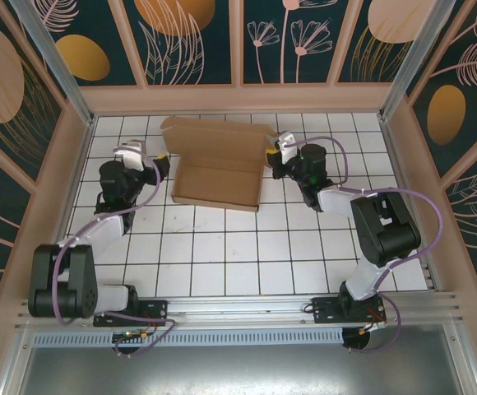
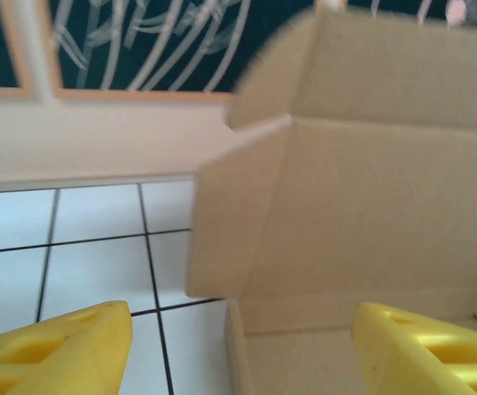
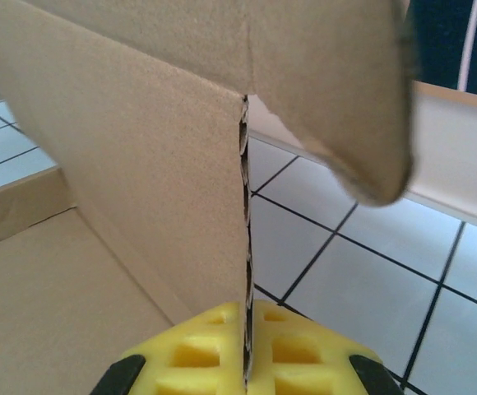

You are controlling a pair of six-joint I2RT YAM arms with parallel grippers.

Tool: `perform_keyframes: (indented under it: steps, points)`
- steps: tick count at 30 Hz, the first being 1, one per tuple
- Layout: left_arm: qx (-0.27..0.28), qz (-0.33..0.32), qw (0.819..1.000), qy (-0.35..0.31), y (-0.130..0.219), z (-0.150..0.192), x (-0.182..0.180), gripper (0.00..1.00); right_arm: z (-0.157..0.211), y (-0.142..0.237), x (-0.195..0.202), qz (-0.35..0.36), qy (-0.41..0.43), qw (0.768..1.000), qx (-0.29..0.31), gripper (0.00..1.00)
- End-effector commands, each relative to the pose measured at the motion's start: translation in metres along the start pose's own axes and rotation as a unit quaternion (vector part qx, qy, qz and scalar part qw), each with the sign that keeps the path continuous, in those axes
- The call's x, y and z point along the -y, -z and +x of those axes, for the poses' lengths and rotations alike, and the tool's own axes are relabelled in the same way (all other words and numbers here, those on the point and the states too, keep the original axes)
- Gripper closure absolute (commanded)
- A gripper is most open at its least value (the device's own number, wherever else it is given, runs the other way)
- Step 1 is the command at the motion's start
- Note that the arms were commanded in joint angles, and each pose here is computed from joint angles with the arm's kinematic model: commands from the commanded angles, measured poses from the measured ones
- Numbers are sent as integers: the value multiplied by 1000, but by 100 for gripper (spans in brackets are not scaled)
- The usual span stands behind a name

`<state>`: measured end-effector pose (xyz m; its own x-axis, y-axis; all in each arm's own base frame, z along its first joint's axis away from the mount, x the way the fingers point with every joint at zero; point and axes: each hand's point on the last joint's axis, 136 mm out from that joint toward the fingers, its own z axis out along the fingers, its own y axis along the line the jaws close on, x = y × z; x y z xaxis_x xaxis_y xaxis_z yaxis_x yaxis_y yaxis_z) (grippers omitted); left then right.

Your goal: Fold the paper box

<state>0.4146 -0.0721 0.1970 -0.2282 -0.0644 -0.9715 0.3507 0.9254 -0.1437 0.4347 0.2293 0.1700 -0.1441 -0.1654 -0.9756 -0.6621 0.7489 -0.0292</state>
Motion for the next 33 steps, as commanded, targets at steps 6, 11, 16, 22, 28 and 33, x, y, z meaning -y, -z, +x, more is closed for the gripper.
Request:
perform_keyframes:
  steps: [6,11,16,22,28,33]
  points:
    - [7,48,992,-114,-24,-8,-11,21,0,9,-15,-43,0,999,-6,100]
    - [12,61,985,-160,-42,-15,-23,13,5,9,-22,-63,8,998,-10,100]
    - [55,108,978,-172,-57,-24,-34,13,9,9,-28,-86,23,996,-12,100]
    - [93,157,962,-201,-86,-41,-47,15,8,10,-30,-101,26,995,-13,100]
    - [122,188,950,-216,-106,-58,-50,18,13,11,-34,-115,31,993,-25,100]
    - [91,248,945,-194,-120,-39,-45,23,14,10,-35,-117,31,992,-27,100]
